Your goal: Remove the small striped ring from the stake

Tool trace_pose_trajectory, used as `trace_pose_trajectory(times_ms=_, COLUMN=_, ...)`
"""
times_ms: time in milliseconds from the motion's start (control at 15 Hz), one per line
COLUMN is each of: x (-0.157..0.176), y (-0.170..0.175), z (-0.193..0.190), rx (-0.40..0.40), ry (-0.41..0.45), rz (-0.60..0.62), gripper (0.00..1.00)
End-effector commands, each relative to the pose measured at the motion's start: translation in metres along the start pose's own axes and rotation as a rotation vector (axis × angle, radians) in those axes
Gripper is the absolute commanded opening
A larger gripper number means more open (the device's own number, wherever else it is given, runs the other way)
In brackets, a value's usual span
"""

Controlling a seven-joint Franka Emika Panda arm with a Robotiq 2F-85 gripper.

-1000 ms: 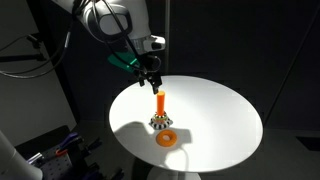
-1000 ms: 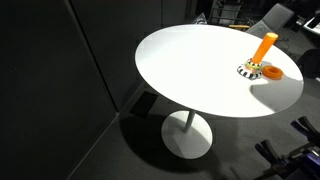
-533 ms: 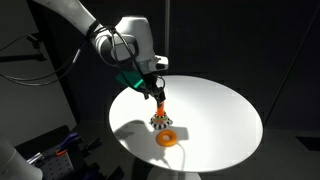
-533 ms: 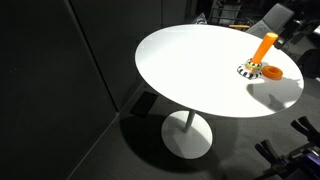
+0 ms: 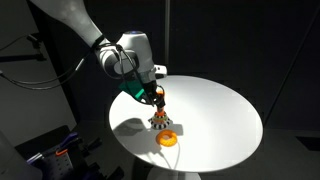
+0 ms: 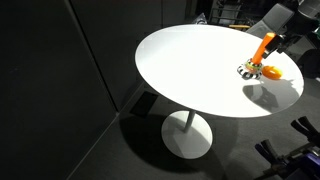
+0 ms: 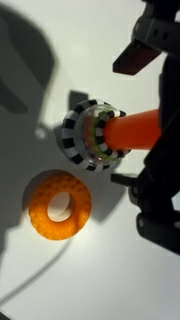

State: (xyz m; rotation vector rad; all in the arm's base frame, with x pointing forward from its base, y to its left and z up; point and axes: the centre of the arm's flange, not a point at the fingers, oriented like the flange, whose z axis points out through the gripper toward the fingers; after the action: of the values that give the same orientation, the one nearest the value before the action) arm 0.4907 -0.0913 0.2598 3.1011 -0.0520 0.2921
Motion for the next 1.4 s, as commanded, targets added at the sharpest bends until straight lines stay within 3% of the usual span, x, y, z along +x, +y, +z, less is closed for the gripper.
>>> trace_pose_trajectory(times_ms=0, x=0.000, y=0.002, z=0.014, rx=0.003, ry=0.026, rz=-0.013, gripper=1.00)
trace_pose_trajectory(times_ms=1333, x=0.012, y=0.010, z=0.058, rx=0.030, ry=0.054, rz=-0.027, gripper=1.00)
